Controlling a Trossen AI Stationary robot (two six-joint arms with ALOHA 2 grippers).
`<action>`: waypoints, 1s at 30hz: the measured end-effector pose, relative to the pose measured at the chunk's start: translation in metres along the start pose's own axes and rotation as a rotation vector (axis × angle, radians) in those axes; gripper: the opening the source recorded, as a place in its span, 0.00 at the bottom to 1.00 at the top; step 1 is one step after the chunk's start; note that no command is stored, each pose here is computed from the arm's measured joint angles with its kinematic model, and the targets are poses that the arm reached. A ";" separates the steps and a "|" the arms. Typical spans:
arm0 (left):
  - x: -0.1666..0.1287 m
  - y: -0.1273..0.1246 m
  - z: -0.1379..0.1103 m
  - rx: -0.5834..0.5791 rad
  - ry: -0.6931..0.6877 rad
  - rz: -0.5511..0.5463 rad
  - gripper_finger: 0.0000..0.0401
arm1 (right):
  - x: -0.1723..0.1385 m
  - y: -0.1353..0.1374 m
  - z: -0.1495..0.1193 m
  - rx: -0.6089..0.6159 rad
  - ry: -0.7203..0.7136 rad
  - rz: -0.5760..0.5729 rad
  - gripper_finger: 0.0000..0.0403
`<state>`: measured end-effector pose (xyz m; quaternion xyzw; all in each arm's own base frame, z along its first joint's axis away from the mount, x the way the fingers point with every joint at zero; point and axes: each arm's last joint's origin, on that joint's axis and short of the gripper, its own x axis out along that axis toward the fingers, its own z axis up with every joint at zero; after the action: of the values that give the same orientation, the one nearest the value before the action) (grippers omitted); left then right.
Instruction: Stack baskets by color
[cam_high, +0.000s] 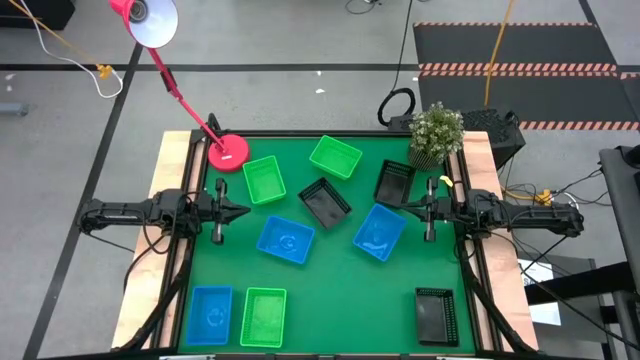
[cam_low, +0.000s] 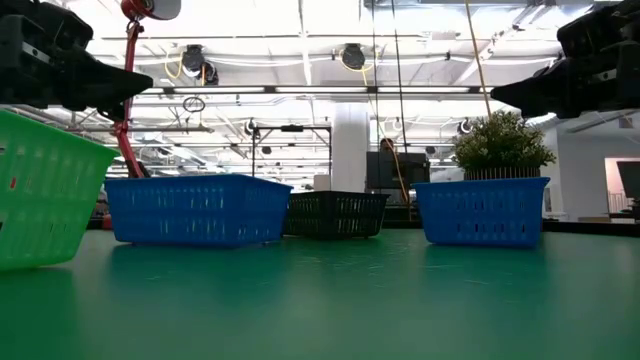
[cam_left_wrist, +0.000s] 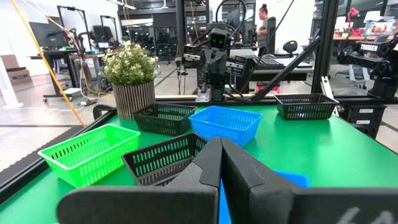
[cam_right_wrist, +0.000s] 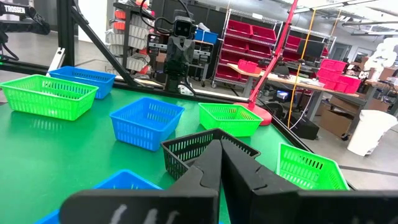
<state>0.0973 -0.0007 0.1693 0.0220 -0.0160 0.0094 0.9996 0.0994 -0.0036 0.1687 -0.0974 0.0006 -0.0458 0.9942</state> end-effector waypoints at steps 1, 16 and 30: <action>0.000 0.000 0.000 0.000 0.000 0.000 0.01 | 0.000 0.000 0.000 0.000 0.000 0.000 0.00; 0.000 0.000 0.000 0.000 0.000 0.000 0.01 | 0.000 0.000 0.000 -0.002 -0.003 -0.001 0.00; 0.000 0.000 0.000 0.000 0.000 0.001 0.01 | 0.000 -0.002 0.010 0.047 -0.045 -0.010 0.00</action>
<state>0.0973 -0.0006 0.1693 0.0220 -0.0160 0.0097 0.9996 0.0997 -0.0038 0.1786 -0.0752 -0.0231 -0.0486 0.9957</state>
